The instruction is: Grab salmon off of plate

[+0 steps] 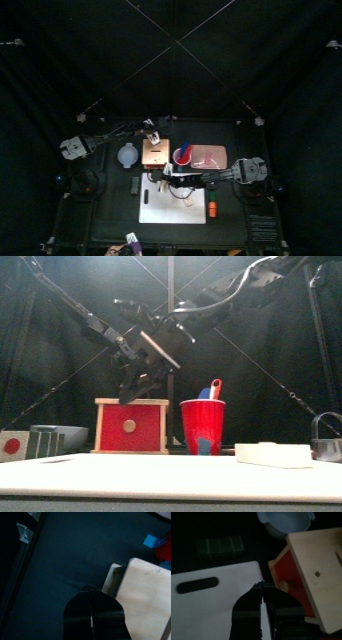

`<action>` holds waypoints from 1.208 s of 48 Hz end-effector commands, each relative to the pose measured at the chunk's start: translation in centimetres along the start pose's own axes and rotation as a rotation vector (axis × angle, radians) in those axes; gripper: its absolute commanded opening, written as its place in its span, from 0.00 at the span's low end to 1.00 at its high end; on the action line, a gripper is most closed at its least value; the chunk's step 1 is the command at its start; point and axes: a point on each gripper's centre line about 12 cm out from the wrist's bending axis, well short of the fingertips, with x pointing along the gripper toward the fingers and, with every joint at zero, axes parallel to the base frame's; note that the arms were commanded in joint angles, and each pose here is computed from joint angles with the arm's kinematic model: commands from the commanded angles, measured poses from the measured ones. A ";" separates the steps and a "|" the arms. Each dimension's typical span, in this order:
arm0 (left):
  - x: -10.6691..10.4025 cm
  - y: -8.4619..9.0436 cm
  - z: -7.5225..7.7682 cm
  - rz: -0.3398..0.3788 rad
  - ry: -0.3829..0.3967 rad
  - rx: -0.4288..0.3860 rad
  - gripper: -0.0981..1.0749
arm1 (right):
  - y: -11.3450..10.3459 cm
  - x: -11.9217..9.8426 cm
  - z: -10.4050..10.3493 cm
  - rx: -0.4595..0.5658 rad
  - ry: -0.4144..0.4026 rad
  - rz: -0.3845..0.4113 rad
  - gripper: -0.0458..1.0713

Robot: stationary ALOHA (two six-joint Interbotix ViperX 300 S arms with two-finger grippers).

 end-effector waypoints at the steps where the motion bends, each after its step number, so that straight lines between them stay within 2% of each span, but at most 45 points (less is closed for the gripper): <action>1: -3.0 0.1 1.8 0.022 -0.100 0.007 0.18 | -0.2 -3.8 2.4 0.025 -0.075 0.009 0.21; 5: -4.2 -0.2 2.1 0.028 -0.147 0.007 0.18 | -0.2 -6.0 2.2 0.033 -0.078 0.010 0.21; 11: -5.8 -1.7 2.2 0.020 -0.233 0.013 0.18 | -0.7 -9.3 1.1 0.041 -0.076 0.000 0.21; 17: -6.8 -3.5 1.5 0.002 -0.290 0.023 0.18 | -1.2 -12.2 0.1 0.057 -0.081 0.003 0.21; 27: -8.3 -7.0 -1.0 -0.041 -0.379 0.038 0.18 | -2.0 -15.0 -1.6 0.089 -0.080 0.021 0.21; 36: -10.6 -10.2 -3.7 -0.078 -0.557 0.021 0.18 | -2.8 -17.8 -2.4 0.104 -0.123 0.045 0.21; 43: -12.0 -12.7 -6.9 -0.109 -0.683 0.056 0.18 | -2.8 -19.9 -3.4 0.104 -0.152 0.077 0.21; 47: -12.6 -14.0 -8.8 -0.144 -0.722 0.075 0.18 | -2.9 -21.0 -4.0 0.105 -0.167 0.094 0.21; 58: -13.9 -16.2 -11.2 -0.220 -0.766 0.097 0.18 | -3.6 -23.6 -5.1 0.118 -0.221 0.130 0.21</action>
